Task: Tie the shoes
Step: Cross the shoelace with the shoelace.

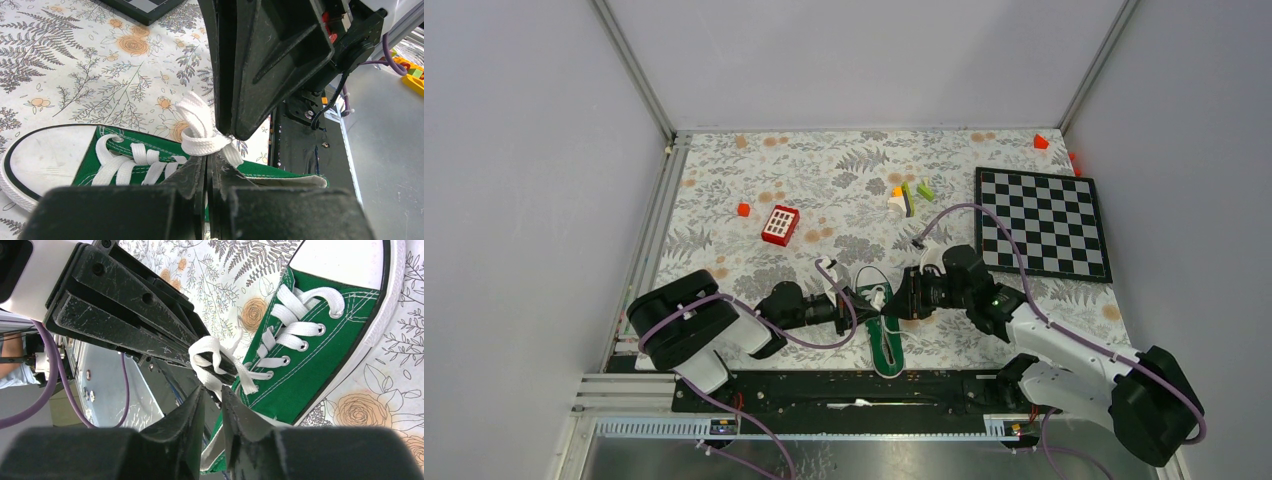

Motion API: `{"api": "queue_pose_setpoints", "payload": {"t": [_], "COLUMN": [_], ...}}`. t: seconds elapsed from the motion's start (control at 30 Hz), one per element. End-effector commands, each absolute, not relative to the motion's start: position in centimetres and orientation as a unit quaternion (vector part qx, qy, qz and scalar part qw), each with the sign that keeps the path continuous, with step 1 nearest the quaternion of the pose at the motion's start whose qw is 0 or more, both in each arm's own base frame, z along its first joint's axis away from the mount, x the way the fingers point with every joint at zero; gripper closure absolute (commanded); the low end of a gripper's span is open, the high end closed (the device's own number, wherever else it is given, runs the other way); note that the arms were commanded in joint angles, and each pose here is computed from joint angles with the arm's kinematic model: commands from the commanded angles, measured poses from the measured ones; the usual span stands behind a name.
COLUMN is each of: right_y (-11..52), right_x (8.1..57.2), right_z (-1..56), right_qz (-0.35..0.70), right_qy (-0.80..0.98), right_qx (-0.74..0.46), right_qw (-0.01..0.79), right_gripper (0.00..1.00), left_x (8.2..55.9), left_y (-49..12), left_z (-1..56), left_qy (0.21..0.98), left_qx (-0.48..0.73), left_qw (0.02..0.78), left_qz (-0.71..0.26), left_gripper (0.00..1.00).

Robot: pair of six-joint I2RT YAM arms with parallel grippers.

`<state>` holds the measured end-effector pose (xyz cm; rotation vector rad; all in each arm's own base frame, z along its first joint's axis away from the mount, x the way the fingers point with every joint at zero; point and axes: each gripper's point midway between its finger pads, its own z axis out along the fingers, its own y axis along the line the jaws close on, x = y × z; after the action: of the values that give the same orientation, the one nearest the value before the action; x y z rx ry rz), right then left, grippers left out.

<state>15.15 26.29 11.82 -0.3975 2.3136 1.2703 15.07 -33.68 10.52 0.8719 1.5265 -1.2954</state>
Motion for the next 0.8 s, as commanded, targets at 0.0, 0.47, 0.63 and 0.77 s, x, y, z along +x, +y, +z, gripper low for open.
{"api": "queue_pose_setpoints", "payload": {"t": [0.0,0.47,0.63,0.77], "right_y": [26.7,25.4,25.8,25.8], "right_x": [15.7,14.9,14.0,14.4], "right_z": [12.8,12.3,12.0,11.6], "right_qz": [0.474,0.501,0.520,0.516], "right_qy": [0.830,0.815,0.803,0.805], "right_qx": [-0.154,-0.193,-0.222,-0.220], "right_qw": [0.250,0.217,0.191,0.193], "right_gripper": [0.69,0.45,0.43,0.43], "left_x": [15.1,14.7,14.5,14.4], "left_y": [-33.9,-33.6,-33.7,-34.0], "left_z": [13.2,13.0,13.1,13.1], "left_qy": [0.581,0.576,0.563,0.560], "left_qx": [0.355,0.368,0.386,0.392], "left_qw": [0.491,0.489,0.483,0.471], "left_qz": [-0.542,-0.542,-0.549,-0.557], "left_gripper": [1.00,1.00,1.00,1.00]}}
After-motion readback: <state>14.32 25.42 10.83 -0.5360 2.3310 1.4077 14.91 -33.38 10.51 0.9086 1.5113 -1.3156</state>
